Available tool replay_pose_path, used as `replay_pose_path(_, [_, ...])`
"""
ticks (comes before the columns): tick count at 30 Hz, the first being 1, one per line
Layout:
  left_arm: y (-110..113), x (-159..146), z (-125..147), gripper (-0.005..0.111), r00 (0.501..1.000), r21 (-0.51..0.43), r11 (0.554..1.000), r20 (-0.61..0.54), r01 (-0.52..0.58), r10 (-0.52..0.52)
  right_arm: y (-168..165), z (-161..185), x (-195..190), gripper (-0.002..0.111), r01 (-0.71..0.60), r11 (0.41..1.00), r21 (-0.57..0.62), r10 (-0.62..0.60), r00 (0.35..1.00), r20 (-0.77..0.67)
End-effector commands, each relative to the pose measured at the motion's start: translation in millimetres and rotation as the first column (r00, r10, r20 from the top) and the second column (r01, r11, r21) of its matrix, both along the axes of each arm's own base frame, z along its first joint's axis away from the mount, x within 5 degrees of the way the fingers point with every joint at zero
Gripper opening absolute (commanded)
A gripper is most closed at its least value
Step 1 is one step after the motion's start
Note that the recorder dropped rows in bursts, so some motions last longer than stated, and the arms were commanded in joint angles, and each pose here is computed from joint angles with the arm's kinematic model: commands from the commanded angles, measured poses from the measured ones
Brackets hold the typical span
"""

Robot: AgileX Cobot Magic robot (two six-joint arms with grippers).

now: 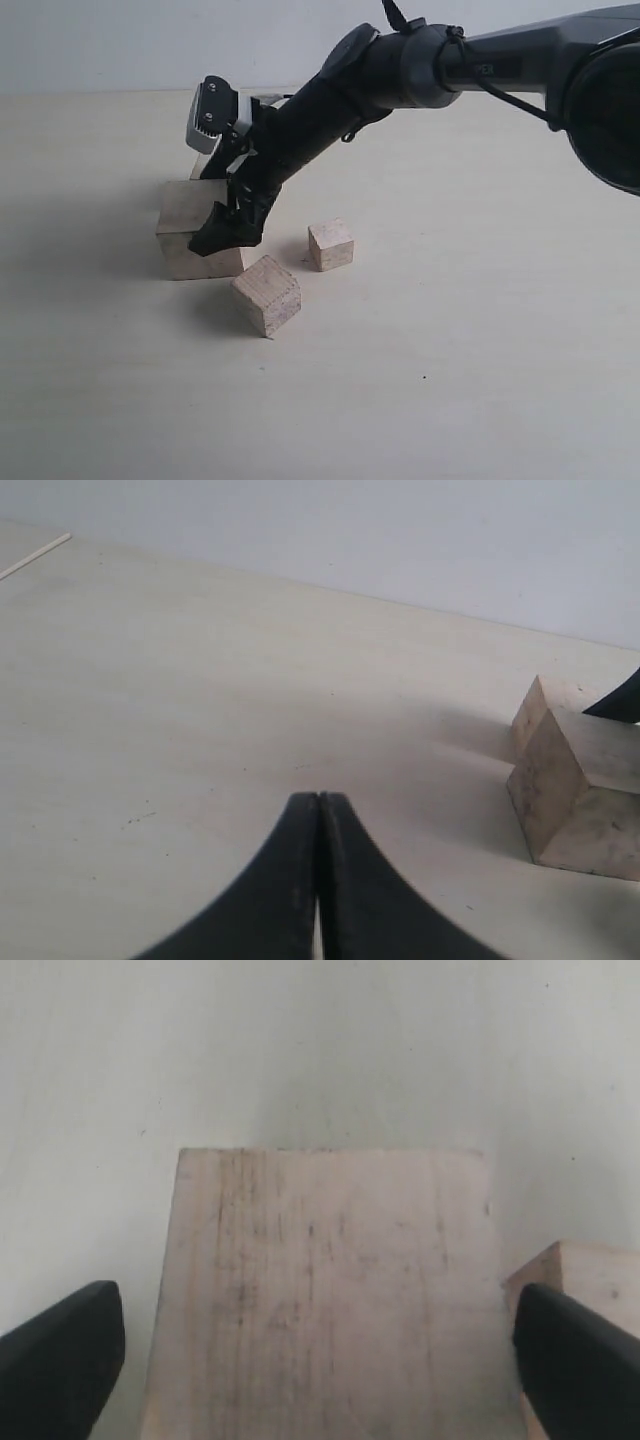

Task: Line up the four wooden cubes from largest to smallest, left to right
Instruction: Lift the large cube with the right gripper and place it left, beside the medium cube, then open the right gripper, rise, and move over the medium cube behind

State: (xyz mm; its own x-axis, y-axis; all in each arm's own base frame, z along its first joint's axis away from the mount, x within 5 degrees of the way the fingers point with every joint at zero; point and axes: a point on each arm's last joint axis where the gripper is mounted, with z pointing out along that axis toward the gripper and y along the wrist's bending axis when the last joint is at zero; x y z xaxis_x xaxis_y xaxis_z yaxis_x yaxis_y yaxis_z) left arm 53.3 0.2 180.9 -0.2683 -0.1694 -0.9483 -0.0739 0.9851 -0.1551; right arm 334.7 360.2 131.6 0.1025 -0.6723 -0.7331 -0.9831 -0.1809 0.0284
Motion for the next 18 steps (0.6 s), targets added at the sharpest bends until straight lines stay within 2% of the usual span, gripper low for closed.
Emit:
replay_pose_path(1, [0.2, -0.1, 0.0, 0.000, 1.000, 0.005, 1.000, 0.009, -0.002, 0.002, -1.9, 25.5, -0.2, 0.104, 0.005, 0.999, 0.033, -0.006, 1.000, 0.025])
replay_pose_path(7, [0.2, -0.1, 0.0, 0.000, 1.000, 0.005, 1.000, 0.009, -0.002, 0.002, -4.0, 59.9, -1.1, 0.104, 0.068, 0.995, 0.073, -0.071, 0.997, 0.034])
replay_pose_path(10, [0.2, -0.1, 0.0, 0.000, 1.000, 0.005, 1.000, 0.009, -0.002, 0.002, -4.7, 77.1, 7.6, 0.104, 0.226, 0.968, 0.109, -0.232, 0.972, 0.039])
replay_pose_path(13, [0.2, -0.1, 0.0, 0.000, 1.000, 0.005, 1.000, 0.009, -0.002, 0.002, -6.7, 90.6, 22.4, 0.104, 0.445, 0.880, 0.165, -0.454, 0.891, 0.018])
replay_pose_path(16, [0.2, -0.1, 0.0, 0.000, 1.000, 0.005, 1.000, 0.009, -0.002, 0.002, -10.1, 99.0, 37.1, 0.104, 0.641, 0.735, 0.223, -0.647, 0.761, -0.055])
replay_pose_path(18, [0.2, -0.1, 0.0, 0.000, 1.000, 0.005, 1.000, 0.009, -0.002, 0.002, -11.3, 100.3, 42.3, 0.104, 0.716, 0.658, 0.232, -0.712, 0.692, -0.119])
